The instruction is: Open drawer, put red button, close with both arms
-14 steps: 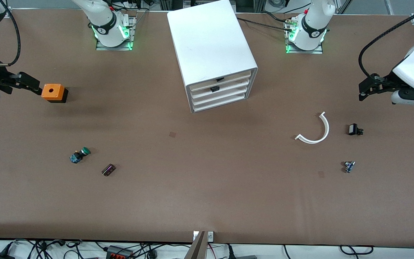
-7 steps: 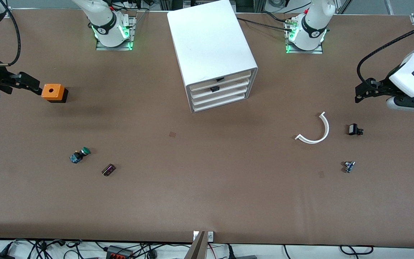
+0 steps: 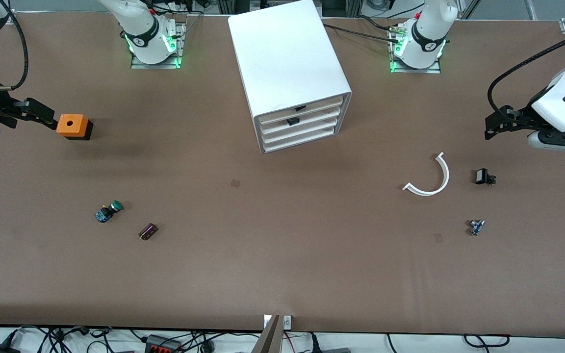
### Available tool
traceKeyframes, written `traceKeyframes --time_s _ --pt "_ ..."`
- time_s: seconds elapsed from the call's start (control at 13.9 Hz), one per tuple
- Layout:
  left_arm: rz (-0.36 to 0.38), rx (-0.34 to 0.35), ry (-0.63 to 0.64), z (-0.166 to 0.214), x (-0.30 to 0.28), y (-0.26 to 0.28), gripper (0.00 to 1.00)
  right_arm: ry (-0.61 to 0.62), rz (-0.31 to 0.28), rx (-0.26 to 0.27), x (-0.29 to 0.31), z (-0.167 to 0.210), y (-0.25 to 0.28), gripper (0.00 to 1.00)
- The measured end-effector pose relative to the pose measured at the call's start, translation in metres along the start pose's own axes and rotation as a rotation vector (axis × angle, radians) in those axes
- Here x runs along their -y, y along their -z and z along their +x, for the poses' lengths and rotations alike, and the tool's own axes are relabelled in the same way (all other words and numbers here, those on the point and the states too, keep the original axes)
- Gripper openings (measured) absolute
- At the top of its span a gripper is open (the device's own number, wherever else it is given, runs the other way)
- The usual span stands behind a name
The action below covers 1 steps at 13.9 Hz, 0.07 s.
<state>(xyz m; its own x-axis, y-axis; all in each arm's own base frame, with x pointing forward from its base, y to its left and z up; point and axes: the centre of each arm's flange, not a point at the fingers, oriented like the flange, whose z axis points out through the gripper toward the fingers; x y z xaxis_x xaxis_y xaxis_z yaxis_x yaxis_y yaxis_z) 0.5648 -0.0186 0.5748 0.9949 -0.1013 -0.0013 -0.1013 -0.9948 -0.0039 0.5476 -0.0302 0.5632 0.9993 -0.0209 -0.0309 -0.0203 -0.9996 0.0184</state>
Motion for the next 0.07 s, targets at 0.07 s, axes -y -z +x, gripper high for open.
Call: traceKeyframes --time_s 0.07 --pt "0.000 -0.005 0.000 0.0004 0.0000 0.0024 1.00 0.000 0.000 0.000 0.0000 0.0000 0.0000 1.00"
